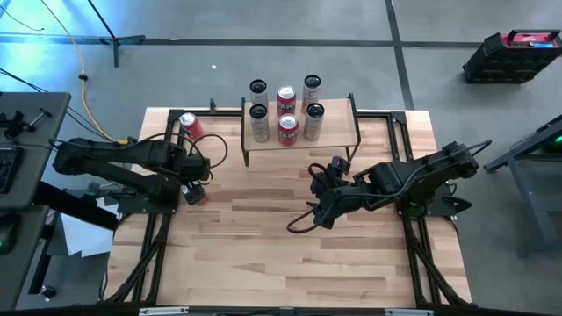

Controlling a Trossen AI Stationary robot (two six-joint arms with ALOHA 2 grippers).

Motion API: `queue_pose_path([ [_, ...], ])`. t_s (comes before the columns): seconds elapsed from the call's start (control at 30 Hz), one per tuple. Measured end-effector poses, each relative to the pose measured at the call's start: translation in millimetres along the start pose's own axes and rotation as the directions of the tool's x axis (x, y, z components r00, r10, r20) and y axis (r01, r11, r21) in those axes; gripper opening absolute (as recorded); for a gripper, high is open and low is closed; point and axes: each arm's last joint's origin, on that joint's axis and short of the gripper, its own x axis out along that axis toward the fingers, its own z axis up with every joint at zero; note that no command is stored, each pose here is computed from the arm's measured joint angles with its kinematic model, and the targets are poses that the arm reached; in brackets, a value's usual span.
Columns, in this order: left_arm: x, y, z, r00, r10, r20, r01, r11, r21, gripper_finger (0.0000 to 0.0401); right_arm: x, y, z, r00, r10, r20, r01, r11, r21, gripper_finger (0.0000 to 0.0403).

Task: Place canned beverage on shelf
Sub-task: Put the red soda can on the shelf

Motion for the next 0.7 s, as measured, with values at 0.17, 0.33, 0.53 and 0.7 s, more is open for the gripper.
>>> queue_pose_path([
  [0.17,17.1,4.0,-2.2,0.998,0.033,-0.047,-0.034,0.999,-0.013,0.0352,0.1,-0.2,0.1,1.0,-0.001,0.0,0.001,1.0,0.003,0.0335],
  [0.33,30.9,3.8,-4.2,0.997,0.041,-0.065,-0.042,0.999,-0.003,0.0351,0.1,-0.2,0.2,1.0,0.0,0.0,0.0,1.0,0.001,0.0335],
  [0.53,30.2,4.2,-3.9,0.998,0.049,-0.048,-0.049,0.999,-0.01,0.0351,0.2,0.0,0.2,1.0,0.001,0.0,-0.001,1.0,-0.002,0.0335],
  [0.7,31.7,2.4,-3.3,0.997,0.038,-0.073,-0.04,0.999,-0.015,0.0351,0.2,0.0,0.2,1.0,0.002,0.0,-0.002,1.0,0.001,0.0335],
])
